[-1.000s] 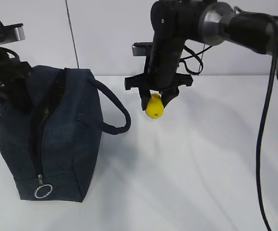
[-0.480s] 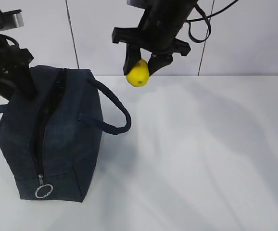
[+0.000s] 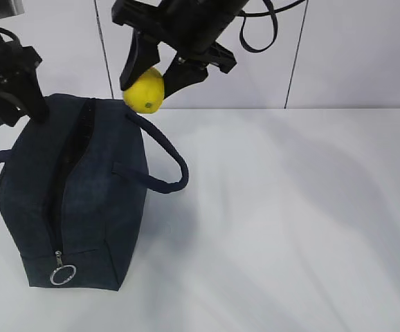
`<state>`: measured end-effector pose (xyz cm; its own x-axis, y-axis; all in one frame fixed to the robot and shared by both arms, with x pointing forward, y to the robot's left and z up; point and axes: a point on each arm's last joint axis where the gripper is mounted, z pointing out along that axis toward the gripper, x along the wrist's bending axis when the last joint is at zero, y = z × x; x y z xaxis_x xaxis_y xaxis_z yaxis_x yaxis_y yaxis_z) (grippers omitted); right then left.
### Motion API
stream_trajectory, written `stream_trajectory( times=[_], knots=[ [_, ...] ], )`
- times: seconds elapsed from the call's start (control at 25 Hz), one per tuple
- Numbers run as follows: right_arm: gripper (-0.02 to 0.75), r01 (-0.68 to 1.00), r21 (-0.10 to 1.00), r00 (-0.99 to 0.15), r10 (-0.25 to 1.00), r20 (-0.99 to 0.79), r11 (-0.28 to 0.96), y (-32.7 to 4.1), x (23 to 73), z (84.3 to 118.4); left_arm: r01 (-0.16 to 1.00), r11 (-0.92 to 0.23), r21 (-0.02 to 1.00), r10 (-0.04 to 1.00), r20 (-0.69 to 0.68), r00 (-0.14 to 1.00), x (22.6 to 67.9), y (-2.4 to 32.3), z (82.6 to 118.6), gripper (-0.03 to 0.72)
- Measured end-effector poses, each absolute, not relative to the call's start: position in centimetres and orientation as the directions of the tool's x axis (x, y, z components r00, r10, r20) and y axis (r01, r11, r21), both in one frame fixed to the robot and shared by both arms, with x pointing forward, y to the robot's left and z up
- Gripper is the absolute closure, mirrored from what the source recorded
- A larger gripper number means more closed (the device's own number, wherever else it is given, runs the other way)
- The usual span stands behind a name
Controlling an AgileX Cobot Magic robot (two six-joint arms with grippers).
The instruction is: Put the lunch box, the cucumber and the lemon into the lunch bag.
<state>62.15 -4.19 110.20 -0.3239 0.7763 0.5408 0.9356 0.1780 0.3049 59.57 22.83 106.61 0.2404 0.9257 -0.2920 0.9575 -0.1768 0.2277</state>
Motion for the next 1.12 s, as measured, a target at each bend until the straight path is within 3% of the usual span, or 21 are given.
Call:
stream_trajectory(
  times=[0.36, 1.12],
  knots=[
    [0.384, 0.926, 0.285, -0.371, 0.738, 0.564, 0.248, -1.2, 60.2, 109.7, 0.974, -0.045, 0.22, 0.957, -0.272, 0.105, 60.2, 27.6, 106.5, 0.296],
    [0.371, 0.962, 0.234, -0.267, 0.669, 0.694, 0.141, 2.7, 62.0, 104.7, 0.975, -0.038, 0.22, 0.957, -0.274, 0.099, 60.2, 27.7, 106.5, 0.298]
  ],
)
